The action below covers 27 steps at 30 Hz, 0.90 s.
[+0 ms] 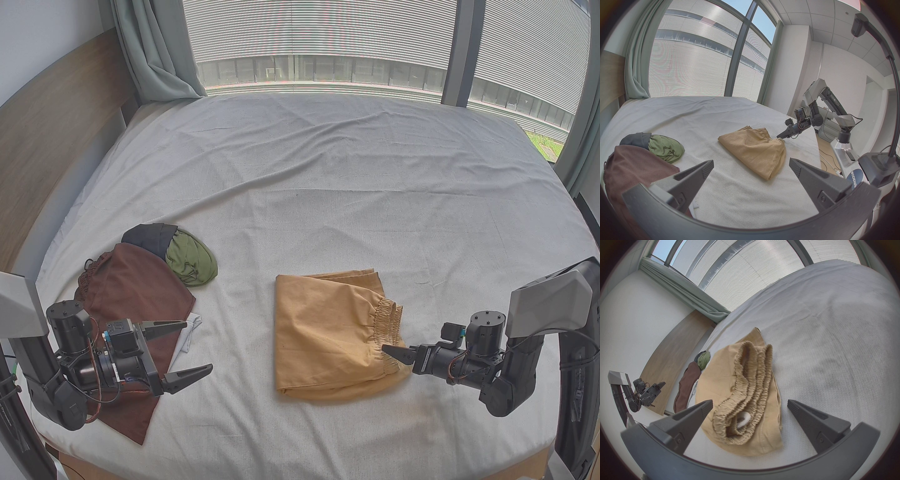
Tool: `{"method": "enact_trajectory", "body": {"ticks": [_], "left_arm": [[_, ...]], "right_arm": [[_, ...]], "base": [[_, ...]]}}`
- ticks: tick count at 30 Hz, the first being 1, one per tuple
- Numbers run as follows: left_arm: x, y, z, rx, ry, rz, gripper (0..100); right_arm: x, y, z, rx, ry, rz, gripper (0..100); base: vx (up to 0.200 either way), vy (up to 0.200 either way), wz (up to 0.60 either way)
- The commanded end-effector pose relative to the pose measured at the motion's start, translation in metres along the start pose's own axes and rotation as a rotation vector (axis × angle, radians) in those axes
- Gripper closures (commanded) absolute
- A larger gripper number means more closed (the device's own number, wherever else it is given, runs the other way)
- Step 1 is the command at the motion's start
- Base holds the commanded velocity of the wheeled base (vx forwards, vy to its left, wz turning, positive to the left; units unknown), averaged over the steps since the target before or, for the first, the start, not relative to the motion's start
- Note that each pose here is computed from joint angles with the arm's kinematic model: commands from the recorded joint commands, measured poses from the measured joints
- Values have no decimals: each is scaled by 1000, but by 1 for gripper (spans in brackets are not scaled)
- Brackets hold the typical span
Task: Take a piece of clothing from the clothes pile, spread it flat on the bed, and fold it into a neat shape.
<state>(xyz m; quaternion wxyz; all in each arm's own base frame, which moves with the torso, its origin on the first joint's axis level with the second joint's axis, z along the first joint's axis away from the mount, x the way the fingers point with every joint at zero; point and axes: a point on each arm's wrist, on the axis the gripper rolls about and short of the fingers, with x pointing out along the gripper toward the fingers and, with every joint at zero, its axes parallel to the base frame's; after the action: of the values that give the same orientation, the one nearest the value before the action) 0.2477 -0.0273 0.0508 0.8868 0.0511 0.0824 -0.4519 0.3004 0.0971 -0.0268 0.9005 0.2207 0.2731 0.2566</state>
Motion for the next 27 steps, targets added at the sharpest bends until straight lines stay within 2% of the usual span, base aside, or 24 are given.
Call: {"method": "enact_trajectory", "body": {"ticks": [1,8,12,20,27], "left_arm": [[0,0,0,0,0,1,0],[0,0,0,3,-1,1,0],[0,0,0,3,0,1,0],[0,0,-1,-1,4,0,0],[-1,0,-1,-2,3,1,0]], "right_arm": [[6,-7,-11,15,31,-16,0],[10,-7,-14,31,41,-13,0],[13,1,-15,81,45,10,0],[21,16,-20,118,57,53,0],[25,21,-19,122,52,68,0]], "base": [[0,0,0],[0,0,0],[0,0,0],[0,0,0],[0,0,0]]}}
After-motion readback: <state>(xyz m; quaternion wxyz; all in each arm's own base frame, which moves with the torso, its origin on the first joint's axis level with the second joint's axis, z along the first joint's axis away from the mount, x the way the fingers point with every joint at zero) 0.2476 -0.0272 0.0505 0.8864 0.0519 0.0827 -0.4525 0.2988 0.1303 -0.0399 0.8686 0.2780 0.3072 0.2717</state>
